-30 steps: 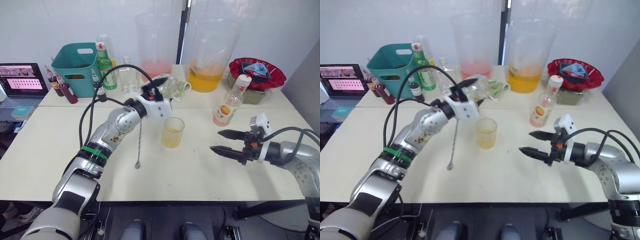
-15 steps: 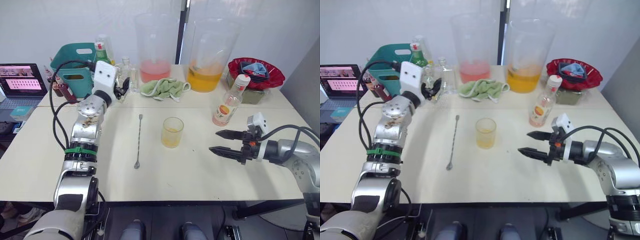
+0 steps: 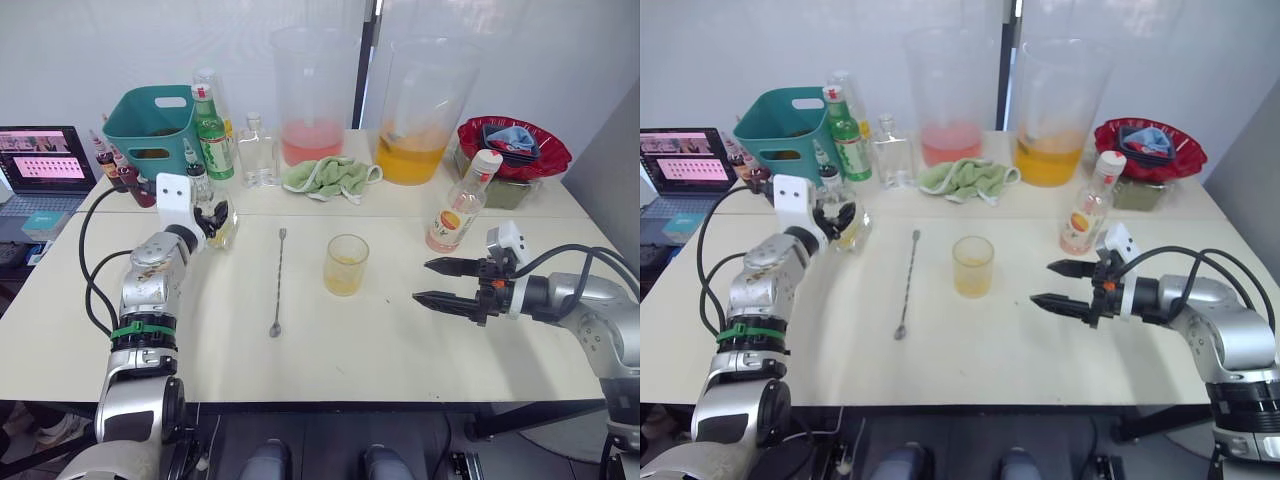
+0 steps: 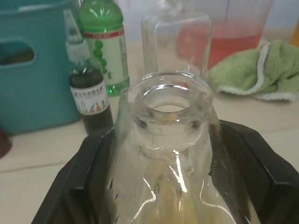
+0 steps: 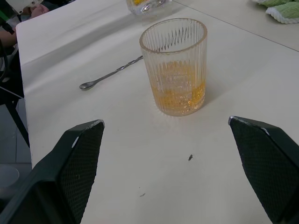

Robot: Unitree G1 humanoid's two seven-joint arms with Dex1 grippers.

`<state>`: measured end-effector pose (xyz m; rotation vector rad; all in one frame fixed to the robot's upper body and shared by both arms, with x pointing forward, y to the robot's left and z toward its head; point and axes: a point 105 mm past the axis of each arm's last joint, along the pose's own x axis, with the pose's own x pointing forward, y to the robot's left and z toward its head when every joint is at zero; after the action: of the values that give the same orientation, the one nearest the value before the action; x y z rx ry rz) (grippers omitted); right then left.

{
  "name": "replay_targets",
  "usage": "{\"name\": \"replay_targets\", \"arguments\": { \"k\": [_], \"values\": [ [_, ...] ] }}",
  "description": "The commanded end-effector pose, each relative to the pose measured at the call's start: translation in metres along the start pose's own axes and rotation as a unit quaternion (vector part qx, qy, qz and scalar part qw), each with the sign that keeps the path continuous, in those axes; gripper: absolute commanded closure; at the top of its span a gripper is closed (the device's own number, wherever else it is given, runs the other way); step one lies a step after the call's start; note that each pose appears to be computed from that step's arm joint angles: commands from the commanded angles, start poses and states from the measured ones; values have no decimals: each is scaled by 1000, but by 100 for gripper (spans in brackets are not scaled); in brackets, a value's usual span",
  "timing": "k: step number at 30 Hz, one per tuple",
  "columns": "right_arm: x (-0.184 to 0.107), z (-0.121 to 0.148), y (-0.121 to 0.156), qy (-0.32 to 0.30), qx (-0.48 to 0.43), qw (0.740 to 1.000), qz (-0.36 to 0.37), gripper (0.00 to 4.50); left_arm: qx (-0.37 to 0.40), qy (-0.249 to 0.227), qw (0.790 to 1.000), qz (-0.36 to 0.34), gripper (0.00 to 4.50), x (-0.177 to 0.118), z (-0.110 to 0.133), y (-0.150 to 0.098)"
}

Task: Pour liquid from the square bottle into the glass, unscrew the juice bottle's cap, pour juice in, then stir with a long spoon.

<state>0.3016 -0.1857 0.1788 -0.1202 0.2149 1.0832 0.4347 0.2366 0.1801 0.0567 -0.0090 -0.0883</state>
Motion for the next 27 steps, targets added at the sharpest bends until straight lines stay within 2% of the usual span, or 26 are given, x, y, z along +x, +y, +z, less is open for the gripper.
{"name": "replay_targets", "arguments": {
  "k": [1,3,5,7,12,13,14,16,19,24,27],
  "values": [
    [-1,8,1,-9,-17,1000,3,0,30,-31,999,1,172,-2,19,5],
    [-1,7,1,-9,-15,1000,4,0,31,-19,999,2,172,-3,10,7],
    [0,6,2,-9,-13,1000,5,0,36,-15,999,2,66,-4,7,9],
    [0,5,2,-8,-13,1000,5,0,31,-17,999,4,6,-5,7,9],
    [0,4,3,-6,-13,1000,7,0,17,-35,999,5,2,-6,17,12],
    [0,4,2,-6,-13,1000,8,0,12,-55,998,5,2,-7,27,13],
    [0,5,2,-6,-14,1000,9,0,11,-90,996,3,2,-10,50,13],
    [-3,8,2,-5,-16,1000,11,0,16,-176,984,-10,2,-19,111,11],
    [-4,10,1,-6,-18,1000,13,0,27,-219,975,-25,2,-29,150,8],
    [4,20,2,-35,-28,999,25,0,28,-212,969,-126,2,-41,166,-13],
    [7,24,3,-51,-32,998,32,0,55,-208,942,-259,2,-69,161,-46]
  ]
}}
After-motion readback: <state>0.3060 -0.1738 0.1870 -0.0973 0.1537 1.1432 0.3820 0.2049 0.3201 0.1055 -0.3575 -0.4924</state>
